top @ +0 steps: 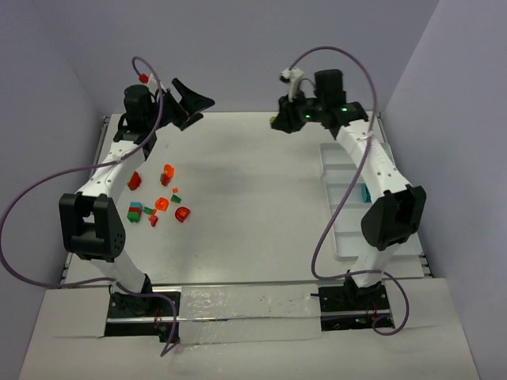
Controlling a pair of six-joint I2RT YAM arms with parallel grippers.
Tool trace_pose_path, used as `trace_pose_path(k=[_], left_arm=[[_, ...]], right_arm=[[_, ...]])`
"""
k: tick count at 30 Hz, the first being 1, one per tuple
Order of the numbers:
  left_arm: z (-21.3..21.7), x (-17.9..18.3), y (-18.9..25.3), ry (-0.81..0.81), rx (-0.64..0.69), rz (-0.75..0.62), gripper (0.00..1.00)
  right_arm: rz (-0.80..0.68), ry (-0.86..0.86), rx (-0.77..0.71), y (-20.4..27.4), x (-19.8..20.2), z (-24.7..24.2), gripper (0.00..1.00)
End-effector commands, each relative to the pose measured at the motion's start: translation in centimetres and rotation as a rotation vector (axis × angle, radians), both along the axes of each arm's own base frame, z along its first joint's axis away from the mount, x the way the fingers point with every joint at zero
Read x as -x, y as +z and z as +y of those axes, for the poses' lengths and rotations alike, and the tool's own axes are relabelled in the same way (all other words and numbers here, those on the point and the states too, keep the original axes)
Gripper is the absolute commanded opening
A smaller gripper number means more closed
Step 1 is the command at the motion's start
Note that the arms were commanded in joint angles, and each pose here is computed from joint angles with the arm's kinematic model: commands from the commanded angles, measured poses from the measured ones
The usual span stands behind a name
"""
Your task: Sort the legos into containers by color
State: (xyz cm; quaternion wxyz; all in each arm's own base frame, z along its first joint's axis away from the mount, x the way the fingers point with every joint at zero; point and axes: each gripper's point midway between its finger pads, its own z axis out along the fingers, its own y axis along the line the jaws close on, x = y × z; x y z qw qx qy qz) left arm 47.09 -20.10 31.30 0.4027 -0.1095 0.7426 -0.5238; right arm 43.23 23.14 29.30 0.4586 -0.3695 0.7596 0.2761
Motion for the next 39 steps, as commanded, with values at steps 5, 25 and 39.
trace_pose_path(k=[5, 25, 39], left_arm=[[4.7, 0.5, -4.8, 0.056, -0.657, -0.084, 0.99], [10.6, 0.4, -9.7, 0.187, -0.857, 0.024, 0.99], [14.3, 0.6, -11.9, 0.239, -0.891, 0.112, 0.99]], right_arm=[[0.339, -0.463, 0.323, -8.2, 1.6, -21.7, 0.0], [0.481, -0.847, 0.556, -17.5, -5.4, -39.1, 0.0], [0.386, -0.871, 0.53, -18.4, -9.2, -41.0, 0.1]])
